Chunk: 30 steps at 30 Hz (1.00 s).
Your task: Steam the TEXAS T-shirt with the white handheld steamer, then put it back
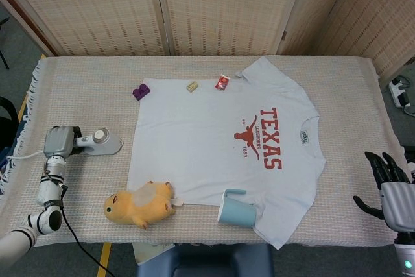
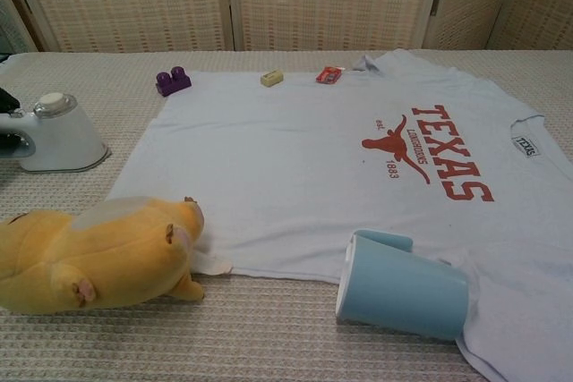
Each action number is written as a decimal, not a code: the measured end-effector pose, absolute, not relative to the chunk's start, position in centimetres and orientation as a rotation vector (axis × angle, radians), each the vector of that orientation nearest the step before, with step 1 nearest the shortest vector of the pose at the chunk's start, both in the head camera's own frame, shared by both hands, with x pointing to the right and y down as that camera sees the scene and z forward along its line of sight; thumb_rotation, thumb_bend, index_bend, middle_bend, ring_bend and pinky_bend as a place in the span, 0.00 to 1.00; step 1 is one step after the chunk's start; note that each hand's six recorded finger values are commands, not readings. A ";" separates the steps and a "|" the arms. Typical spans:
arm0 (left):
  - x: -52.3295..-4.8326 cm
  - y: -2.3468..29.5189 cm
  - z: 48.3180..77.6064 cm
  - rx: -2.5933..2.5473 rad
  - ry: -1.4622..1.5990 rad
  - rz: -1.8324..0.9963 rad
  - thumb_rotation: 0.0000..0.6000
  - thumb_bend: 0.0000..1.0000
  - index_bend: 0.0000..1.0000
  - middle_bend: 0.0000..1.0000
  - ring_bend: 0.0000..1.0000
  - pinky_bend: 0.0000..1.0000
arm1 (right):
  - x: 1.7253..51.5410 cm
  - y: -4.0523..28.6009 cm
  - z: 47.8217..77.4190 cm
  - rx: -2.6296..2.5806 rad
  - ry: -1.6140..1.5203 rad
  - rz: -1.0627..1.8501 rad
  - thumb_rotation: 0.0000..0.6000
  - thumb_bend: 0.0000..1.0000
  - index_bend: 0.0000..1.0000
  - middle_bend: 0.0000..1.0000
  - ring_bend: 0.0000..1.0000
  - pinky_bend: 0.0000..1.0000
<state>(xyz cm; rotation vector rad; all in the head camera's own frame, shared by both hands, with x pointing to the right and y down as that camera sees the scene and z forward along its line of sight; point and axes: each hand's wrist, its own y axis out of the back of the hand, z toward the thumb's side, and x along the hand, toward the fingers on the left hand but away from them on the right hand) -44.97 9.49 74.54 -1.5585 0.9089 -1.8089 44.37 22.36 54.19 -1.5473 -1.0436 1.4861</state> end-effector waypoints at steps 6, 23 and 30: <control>-44.7 9.3 75.0 -1.615 0.912 -1.795 1.00 0.44 0.86 0.91 0.73 0.61 | 44.3 22.6 55.2 -1.586 -1.017 1.520 1.00 0.13 0.00 0.11 0.04 0.19; -41.5 6.7 70.4 -1.814 1.166 -1.371 1.00 0.51 1.00 1.00 0.90 0.68 | 39.1 22.4 60.4 -1.936 -0.716 1.534 0.74 0.70 0.00 0.12 0.02 0.16; -36.8 6.4 68.6 -1.925 1.166 -1.200 1.00 0.51 1.00 1.00 0.90 0.68 | 36.7 22.0 63.0 -2.091 -0.579 1.477 0.50 0.86 0.00 0.08 0.00 0.00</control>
